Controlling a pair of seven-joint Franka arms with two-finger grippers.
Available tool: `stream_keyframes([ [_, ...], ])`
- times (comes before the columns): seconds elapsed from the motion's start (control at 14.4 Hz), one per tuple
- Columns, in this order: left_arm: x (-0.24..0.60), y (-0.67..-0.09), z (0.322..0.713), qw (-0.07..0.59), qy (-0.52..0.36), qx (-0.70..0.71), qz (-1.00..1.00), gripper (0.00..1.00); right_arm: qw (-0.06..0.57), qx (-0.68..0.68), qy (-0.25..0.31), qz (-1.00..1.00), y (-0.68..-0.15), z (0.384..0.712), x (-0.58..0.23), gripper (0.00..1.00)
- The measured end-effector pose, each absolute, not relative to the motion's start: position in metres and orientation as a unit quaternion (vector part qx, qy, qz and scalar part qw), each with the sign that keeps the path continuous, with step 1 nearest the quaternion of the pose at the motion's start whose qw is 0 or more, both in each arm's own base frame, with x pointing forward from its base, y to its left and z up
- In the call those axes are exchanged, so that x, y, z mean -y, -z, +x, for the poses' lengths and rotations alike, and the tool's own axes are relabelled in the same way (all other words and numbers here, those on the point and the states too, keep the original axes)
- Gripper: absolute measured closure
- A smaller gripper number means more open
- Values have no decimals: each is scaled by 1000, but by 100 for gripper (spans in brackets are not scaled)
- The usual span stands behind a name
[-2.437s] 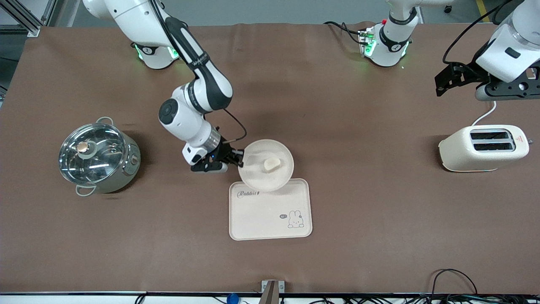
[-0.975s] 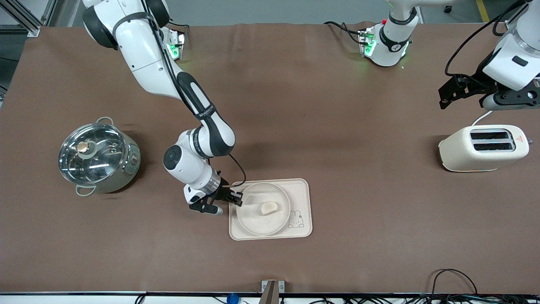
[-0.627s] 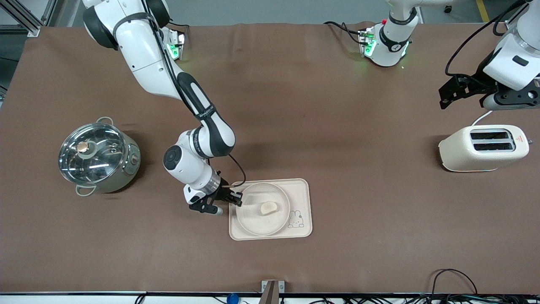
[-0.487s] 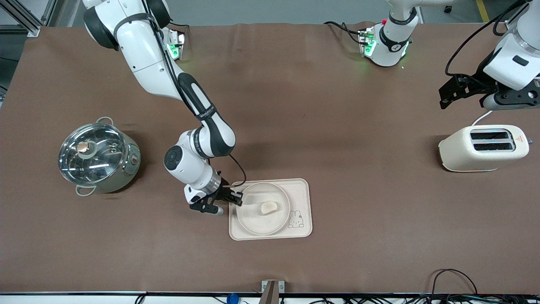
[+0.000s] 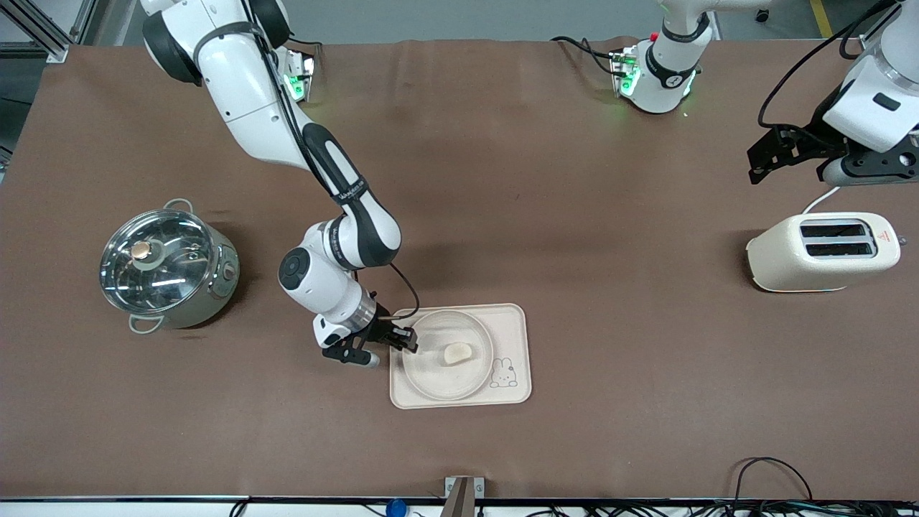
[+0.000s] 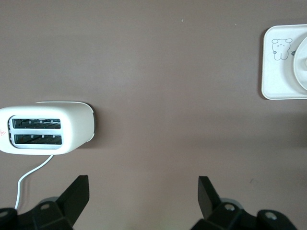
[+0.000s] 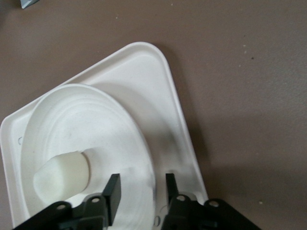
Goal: Place bun in plate and plate on tray
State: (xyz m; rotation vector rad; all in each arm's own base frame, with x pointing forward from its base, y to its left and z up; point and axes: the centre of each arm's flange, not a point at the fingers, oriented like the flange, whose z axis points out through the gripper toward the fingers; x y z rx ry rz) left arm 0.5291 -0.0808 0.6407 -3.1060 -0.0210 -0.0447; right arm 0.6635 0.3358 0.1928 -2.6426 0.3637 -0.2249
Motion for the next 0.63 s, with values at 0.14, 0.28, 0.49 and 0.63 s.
stream_keyframes([
  [0.14, 73, -640, 528, 19, 7, 0, -1000, 0, 240, -132, 59, -960, -214, 664, -344, 30],
  [0.28, 69, -640, 527, 20, 2, -4, -1000, 0, 251, -125, 39, -959, -249, 662, -349, 9],
  [0.49, 68, -643, 524, 20, 4, -6, -1000, 0, 254, -123, 26, -959, -298, 662, -333, 0],
  [0.63, 69, -645, 523, 20, 5, -7, -1000, 0, 250, -130, 20, -959, -329, 659, -306, 0],
])
